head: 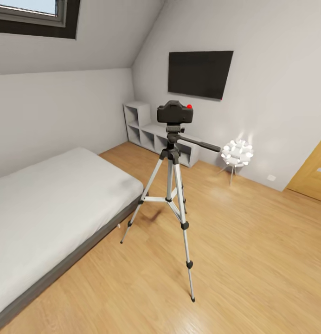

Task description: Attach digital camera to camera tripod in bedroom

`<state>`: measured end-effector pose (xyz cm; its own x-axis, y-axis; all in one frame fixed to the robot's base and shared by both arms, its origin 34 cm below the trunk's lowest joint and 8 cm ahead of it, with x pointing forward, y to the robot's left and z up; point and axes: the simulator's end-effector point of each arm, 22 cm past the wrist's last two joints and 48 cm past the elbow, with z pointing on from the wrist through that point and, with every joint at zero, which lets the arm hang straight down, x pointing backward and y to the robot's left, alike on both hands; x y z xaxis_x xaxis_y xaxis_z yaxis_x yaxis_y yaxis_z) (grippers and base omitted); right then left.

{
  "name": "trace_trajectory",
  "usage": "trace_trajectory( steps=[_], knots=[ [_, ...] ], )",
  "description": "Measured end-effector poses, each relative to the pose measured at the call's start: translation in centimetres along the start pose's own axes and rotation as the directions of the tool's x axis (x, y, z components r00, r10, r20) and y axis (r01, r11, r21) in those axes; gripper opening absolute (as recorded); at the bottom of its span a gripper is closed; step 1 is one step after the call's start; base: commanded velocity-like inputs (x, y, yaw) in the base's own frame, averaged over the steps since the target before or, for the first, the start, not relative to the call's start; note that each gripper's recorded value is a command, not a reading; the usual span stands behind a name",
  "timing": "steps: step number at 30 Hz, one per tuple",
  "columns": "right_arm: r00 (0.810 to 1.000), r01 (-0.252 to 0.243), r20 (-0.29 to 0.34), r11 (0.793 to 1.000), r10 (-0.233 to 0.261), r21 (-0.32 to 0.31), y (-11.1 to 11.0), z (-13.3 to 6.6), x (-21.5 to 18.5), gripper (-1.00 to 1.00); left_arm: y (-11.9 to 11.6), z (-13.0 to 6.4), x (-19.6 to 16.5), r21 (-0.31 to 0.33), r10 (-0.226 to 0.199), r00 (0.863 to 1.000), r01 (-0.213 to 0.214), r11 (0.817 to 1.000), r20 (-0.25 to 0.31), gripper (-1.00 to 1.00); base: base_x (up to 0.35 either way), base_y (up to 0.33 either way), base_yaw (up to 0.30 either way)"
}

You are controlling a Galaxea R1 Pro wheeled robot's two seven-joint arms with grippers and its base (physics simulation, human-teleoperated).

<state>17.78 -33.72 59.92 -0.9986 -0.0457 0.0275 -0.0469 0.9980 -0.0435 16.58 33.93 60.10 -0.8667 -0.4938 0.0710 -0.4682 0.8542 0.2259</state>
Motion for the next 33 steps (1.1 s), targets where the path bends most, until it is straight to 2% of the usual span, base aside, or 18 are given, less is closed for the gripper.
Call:
trace_trajectory(
  steps=[33],
  knots=[
    [0.998,-0.003,0.061,1.0,0.003,0.005,0.0,-0.4,-2.1,1.0,-1.3,-0.7,-1.7,0.033,-0.009,0.999,0.008,0.999,0.043,1.0,0.0,0.0,0.0]
  ],
)
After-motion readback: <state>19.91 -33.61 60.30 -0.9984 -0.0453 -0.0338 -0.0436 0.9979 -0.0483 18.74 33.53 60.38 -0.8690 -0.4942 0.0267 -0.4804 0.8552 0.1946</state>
